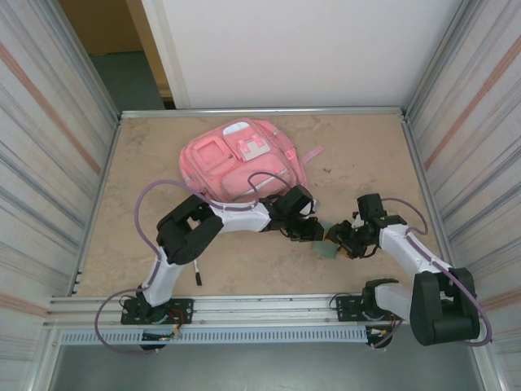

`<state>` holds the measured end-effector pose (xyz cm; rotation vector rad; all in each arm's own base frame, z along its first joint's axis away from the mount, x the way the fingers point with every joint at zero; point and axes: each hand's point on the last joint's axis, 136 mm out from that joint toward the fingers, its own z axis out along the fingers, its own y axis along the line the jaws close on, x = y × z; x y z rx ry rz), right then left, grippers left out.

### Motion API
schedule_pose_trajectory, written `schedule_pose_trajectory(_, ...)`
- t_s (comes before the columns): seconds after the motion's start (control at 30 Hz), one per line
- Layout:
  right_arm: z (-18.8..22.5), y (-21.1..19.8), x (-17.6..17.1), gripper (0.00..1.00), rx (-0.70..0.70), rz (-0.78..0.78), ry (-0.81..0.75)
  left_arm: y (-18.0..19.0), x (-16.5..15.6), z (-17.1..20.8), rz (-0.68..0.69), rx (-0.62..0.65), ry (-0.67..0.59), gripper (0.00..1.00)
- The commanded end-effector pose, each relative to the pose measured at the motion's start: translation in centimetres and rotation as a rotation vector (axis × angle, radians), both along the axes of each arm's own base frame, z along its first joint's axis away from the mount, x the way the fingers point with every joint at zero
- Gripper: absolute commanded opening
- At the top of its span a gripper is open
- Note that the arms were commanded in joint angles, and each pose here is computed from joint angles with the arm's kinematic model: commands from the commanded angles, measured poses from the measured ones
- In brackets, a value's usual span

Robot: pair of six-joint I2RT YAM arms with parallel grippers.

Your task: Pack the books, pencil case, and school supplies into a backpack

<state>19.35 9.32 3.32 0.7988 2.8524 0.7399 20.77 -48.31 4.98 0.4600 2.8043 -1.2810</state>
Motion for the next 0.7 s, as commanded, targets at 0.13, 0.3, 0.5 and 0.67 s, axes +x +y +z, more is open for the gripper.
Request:
schedule_pose_trajectory(0.13, 3.6, -2.0, 1.3, 0.61, -0.047, -0.087, -0.120, -0.2, 0.1, 6.1, 0.001, -0.081, -0.109, 0.06)
schedule_pose_trajectory(0.3, 8.0, -5.1, 1.9, 0.69, -0.157, -0.221, -0.202, 1.8, 0.4, 9.9, 0.004, -0.033, -0.250, 0.04)
schedule_pose_trajectory(0.5, 13.6, -1.9, 3.4, 0.70, 0.033, -0.153, -0.274, 5.2, 1.4, 13.5, -0.012, -0.012, -0.421, 0.02)
schedule_pose_trajectory(0.67, 19.0, 3.7, 4.3, 0.69, 0.251, 0.175, -0.566, 9.0, 2.1, 18.1, 0.061, -0.171, -0.221, 0.03)
